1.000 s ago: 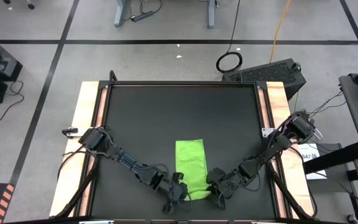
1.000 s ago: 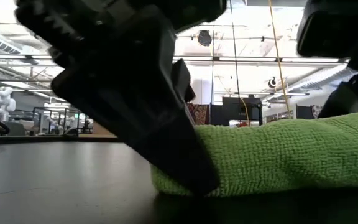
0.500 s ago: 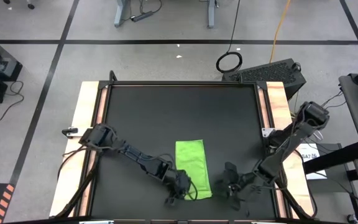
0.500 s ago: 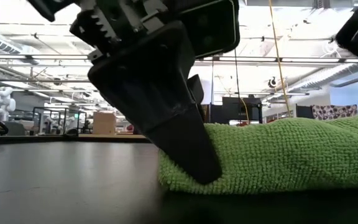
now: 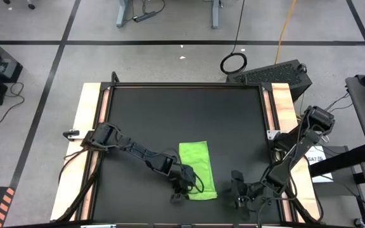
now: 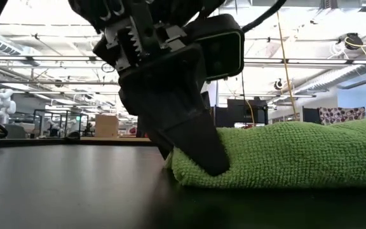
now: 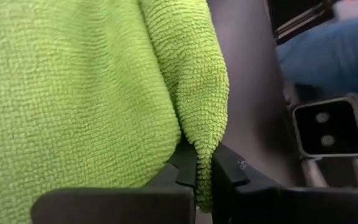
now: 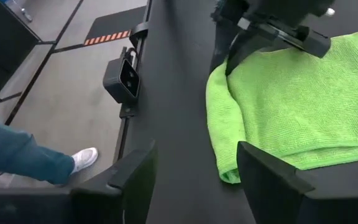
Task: Roll towel
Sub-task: Roll the green microfiber towel
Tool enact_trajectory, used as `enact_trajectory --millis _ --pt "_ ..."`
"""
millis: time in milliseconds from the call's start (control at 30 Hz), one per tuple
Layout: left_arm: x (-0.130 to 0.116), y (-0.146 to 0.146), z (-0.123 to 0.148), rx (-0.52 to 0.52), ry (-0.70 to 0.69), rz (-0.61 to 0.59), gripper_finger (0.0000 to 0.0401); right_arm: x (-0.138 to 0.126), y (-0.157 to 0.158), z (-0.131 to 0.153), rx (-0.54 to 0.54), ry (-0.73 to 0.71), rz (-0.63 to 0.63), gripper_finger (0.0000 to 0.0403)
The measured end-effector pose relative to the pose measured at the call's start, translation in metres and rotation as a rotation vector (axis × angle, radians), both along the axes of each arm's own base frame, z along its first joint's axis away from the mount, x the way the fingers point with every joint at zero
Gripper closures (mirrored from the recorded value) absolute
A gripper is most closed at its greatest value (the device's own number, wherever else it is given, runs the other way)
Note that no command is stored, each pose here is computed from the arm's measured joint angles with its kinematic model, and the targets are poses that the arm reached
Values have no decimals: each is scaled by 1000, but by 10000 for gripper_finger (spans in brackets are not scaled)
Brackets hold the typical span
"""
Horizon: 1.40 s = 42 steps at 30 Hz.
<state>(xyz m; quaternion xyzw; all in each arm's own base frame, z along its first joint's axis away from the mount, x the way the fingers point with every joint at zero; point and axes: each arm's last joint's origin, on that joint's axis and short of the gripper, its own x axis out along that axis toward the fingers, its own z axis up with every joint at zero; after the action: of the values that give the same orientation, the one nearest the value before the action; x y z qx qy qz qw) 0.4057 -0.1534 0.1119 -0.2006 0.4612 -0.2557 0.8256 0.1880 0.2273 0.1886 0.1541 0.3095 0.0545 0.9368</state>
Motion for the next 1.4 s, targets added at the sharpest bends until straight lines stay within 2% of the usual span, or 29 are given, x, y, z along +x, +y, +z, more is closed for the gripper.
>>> enact_trajectory --millis 133,367,667,967,1233,1400 --pt "-2 6 -4 -65 0 22 388 3 1 -3 -34 -15 20 192" --pt "-3 8 -6 -88 8 12 388 11 1 -17 -197 -41 39 192" --pt "-3 13 -6 -131 57 23 388 23 11 -50 -233 -23 60 193" --pt "-3 15 -6 -150 66 16 388 33 12 -72 -327 22 54 193" --pt "-4 14 -7 -147 66 -3 388 43 2 -75 -406 14 16 193" --pt "-4 14 -7 -148 66 -5 387 44 -6 -81 -446 73 20 193"
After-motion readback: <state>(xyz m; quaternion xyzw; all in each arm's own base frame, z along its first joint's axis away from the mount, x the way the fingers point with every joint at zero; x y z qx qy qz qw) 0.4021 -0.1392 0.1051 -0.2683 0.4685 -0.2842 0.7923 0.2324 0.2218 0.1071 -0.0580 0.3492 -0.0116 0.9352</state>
